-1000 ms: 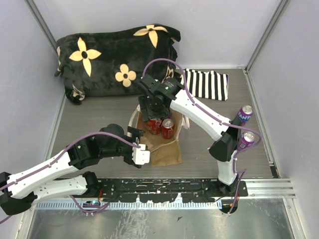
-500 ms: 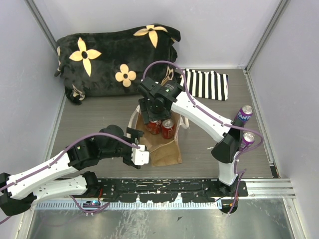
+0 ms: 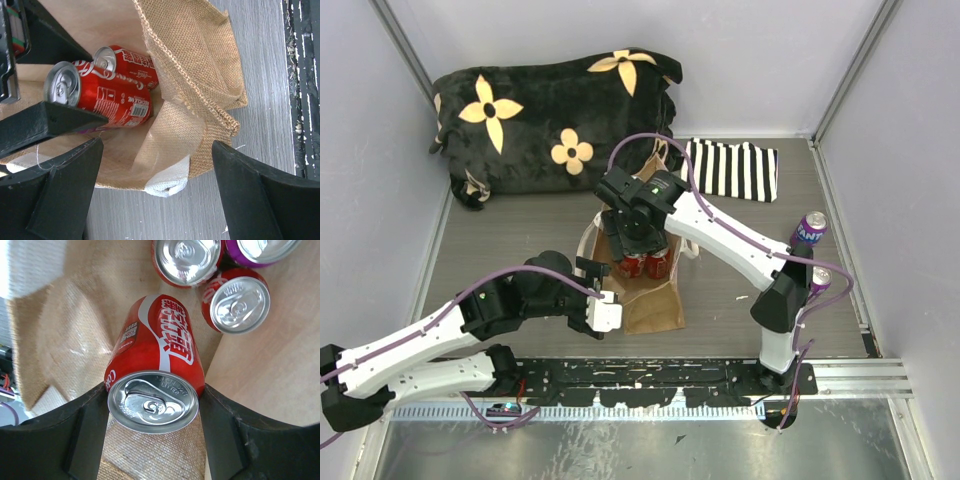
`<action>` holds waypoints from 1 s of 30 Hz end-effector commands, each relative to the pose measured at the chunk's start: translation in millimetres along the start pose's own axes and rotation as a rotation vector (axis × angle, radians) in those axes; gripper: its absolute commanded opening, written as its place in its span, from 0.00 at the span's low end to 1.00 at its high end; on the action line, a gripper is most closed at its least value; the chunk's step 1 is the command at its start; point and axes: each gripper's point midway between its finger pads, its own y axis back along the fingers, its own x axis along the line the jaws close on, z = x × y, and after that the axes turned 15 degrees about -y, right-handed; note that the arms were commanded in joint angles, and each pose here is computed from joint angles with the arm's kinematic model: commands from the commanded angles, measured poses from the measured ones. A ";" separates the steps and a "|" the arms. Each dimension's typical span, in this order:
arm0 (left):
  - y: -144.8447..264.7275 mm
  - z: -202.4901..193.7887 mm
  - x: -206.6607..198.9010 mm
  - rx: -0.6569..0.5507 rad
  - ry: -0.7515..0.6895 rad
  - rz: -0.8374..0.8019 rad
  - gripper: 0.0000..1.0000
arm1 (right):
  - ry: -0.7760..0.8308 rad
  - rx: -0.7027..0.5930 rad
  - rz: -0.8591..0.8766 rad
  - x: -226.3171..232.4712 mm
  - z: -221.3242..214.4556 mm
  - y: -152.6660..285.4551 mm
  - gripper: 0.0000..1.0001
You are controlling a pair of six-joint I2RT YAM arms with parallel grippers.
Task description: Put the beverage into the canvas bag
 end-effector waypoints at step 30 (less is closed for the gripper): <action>-1.9 3.1 -3.5 -0.011 -0.007 -0.024 0.98 | 0.041 -0.074 -0.027 0.1 2.6 -81.3 0.01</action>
